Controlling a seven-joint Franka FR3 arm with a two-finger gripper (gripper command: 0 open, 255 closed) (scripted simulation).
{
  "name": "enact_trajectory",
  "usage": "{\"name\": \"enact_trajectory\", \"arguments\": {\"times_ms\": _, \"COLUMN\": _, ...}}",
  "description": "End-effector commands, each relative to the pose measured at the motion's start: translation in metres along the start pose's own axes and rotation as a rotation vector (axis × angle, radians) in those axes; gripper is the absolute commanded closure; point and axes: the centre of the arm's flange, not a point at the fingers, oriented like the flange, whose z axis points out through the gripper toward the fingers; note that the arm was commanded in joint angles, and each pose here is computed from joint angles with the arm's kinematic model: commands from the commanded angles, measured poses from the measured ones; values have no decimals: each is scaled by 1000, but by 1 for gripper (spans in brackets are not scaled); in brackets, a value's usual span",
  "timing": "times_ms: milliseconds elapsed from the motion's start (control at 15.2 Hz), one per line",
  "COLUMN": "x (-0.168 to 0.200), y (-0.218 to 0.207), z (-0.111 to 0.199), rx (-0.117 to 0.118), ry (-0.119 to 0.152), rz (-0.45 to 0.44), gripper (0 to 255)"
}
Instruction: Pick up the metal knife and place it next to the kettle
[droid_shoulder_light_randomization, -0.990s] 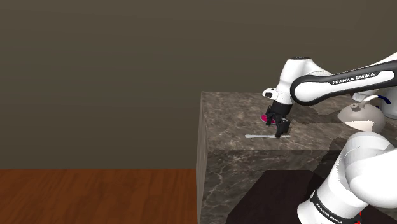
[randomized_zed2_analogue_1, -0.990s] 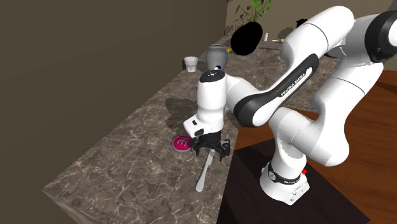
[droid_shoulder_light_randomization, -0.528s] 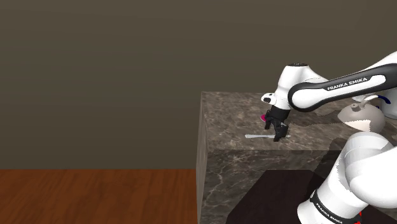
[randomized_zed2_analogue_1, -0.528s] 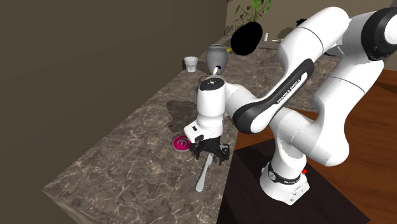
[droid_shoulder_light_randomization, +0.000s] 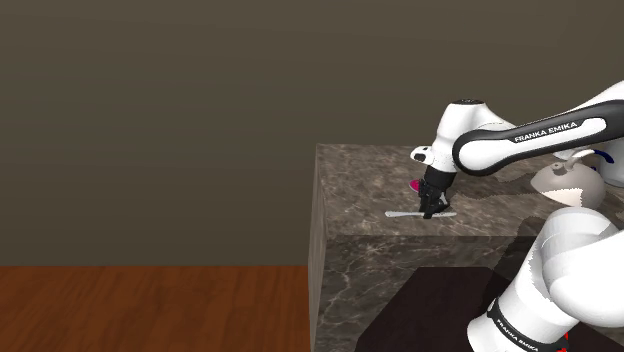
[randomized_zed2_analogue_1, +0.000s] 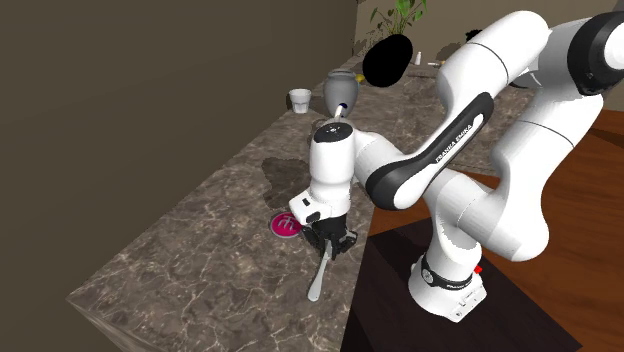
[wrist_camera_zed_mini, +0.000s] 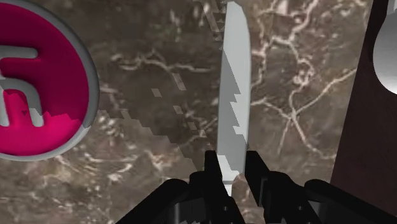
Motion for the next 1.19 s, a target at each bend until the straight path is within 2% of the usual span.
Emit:
{"name": "enact_trajectory", "arguments": {"times_ms": 0, "x": 0, "y": 0, "z": 0, "rx": 0, "ry": 0, "rz": 0, "gripper": 255}}
{"name": "enact_trajectory", "arguments": {"times_ms": 396, "x": 0, "y": 0, "z": 0, "rx": 0, "ry": 0, "rz": 0, "gripper": 255}}
{"name": "enact_trajectory", "arguments": {"times_ms": 1122, "x": 0, "y": -1, "z": -58, "rx": 0, "ry": 0, "rz": 0, "gripper": 255}}
